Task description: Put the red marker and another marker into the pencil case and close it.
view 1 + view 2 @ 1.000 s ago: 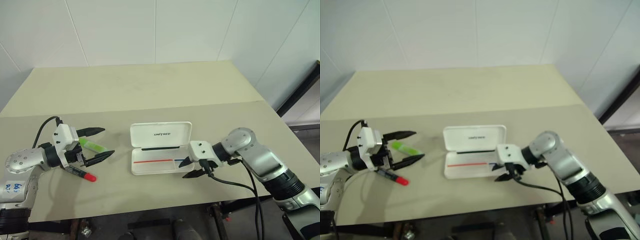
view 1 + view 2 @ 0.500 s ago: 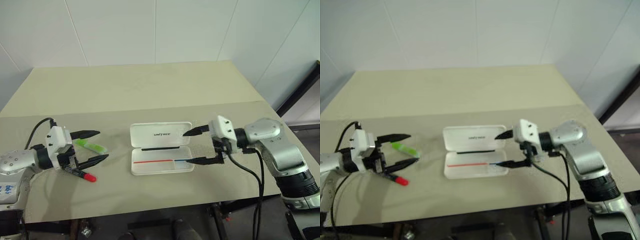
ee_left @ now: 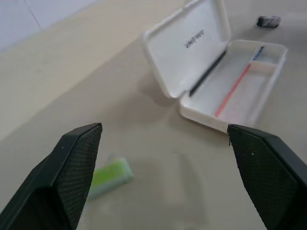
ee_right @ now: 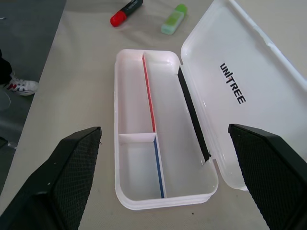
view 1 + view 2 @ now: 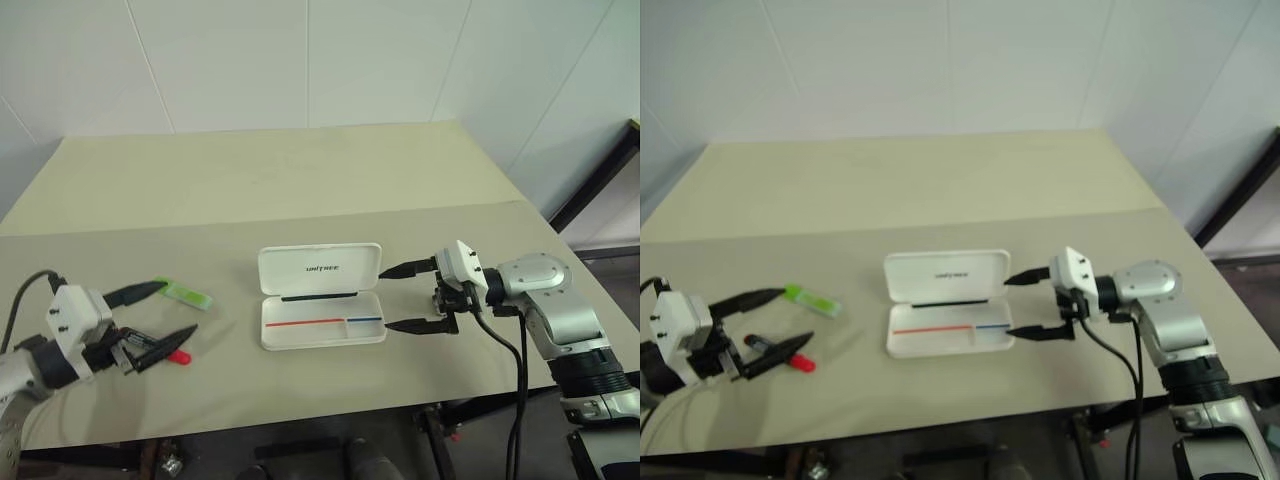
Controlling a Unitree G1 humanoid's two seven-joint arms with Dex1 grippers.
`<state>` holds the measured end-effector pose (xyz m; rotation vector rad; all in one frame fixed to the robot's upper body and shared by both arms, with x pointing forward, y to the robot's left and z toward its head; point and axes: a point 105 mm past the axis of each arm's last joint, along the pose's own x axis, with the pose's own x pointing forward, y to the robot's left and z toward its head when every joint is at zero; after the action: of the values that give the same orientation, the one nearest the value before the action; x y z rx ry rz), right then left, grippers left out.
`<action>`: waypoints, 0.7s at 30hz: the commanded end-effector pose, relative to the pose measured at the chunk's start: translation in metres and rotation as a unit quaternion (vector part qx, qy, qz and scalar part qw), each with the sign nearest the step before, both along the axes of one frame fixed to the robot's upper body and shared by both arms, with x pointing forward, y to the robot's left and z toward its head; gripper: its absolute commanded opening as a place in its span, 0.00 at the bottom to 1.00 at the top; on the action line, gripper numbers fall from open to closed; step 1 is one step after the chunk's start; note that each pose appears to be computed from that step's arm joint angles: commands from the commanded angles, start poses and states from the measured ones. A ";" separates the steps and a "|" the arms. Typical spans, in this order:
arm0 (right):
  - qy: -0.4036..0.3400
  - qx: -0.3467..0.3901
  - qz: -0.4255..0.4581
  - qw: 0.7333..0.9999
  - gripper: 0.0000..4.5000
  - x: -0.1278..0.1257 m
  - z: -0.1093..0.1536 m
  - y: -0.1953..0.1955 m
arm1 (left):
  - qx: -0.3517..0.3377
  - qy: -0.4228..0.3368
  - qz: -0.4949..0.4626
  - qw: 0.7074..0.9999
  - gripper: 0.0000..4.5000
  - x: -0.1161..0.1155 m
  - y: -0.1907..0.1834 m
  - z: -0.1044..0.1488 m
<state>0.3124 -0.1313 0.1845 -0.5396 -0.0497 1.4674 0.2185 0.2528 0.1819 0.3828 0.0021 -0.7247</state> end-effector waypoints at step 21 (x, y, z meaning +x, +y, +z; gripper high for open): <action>-0.007 0.018 0.052 0.998 1.00 -0.008 0.005 0.022 | -0.249 0.011 0.407 0.878 1.00 -0.013 0.002 -0.036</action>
<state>0.3090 -0.1112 0.1794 -0.5011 -0.0781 1.5330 0.2075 0.2579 0.1352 -0.1479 0.0250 0.0647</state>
